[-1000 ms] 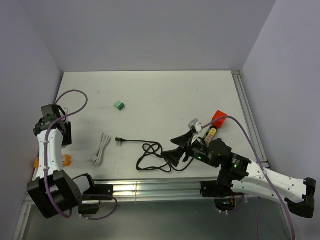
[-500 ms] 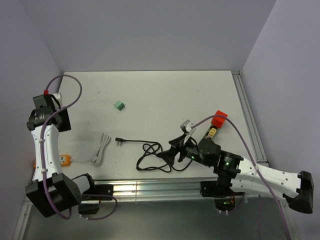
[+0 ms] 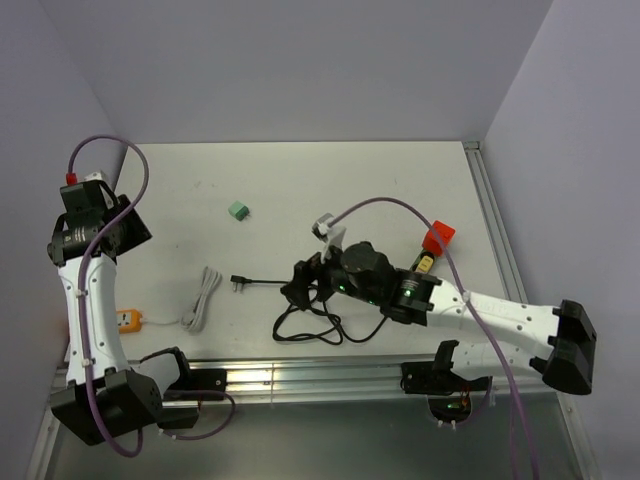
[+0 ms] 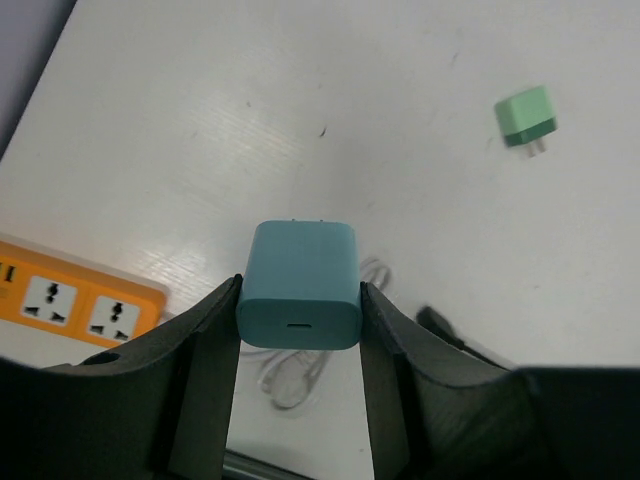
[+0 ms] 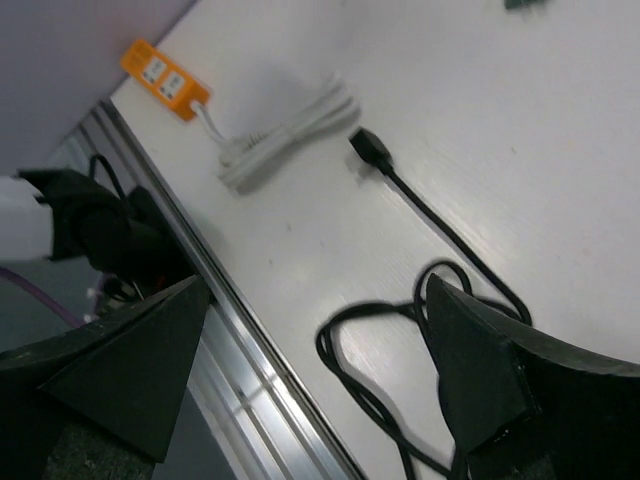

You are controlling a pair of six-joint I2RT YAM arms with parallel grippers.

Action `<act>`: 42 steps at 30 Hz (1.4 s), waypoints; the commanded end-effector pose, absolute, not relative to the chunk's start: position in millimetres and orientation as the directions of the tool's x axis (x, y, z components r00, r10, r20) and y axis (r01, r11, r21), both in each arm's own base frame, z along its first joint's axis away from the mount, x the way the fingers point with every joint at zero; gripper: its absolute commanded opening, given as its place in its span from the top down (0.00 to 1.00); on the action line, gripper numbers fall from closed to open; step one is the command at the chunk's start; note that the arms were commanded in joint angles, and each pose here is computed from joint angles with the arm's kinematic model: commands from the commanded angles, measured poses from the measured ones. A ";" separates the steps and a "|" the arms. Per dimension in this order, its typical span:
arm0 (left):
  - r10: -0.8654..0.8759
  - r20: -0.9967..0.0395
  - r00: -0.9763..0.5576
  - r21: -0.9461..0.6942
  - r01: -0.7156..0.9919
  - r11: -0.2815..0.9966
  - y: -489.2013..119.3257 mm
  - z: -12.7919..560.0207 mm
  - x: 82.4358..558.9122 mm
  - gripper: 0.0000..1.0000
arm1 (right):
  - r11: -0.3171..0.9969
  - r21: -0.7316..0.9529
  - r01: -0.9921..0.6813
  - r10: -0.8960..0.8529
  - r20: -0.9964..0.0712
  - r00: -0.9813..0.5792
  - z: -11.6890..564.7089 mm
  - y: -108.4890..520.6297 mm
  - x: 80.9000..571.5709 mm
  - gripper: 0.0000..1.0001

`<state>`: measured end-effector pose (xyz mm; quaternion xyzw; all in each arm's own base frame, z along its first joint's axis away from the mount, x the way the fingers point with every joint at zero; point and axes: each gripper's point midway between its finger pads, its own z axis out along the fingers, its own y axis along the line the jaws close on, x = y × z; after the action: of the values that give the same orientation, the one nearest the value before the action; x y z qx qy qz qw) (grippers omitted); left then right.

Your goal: Insert the plug

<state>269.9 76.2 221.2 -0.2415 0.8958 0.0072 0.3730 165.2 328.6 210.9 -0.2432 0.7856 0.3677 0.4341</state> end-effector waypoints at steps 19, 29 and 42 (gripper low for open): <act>-0.766 -0.629 -0.132 -0.472 -0.718 0.511 84.7 276.7 263.0 1.00 | 0.686 0.610 -0.396 -0.052 -0.502 -0.864 158.1 547.3 257.1 0.16; -0.783 -0.618 -0.075 -0.480 -0.753 0.451 89.9 266.3 257.0 1.00 | 0.782 0.499 -0.374 -0.051 -0.547 -0.836 108.6 558.6 286.9 0.22; -0.780 -0.622 -0.069 -0.494 -0.739 0.459 89.0 271.7 259.0 1.00 | 0.745 0.451 -0.492 -0.187 -0.566 -0.803 69.6 581.8 267.7 0.36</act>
<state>255.6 86.2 257.1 -0.5179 0.7485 -0.0177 0.4137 271.8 567.1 57.5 -0.1671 0.9130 0.2887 0.2350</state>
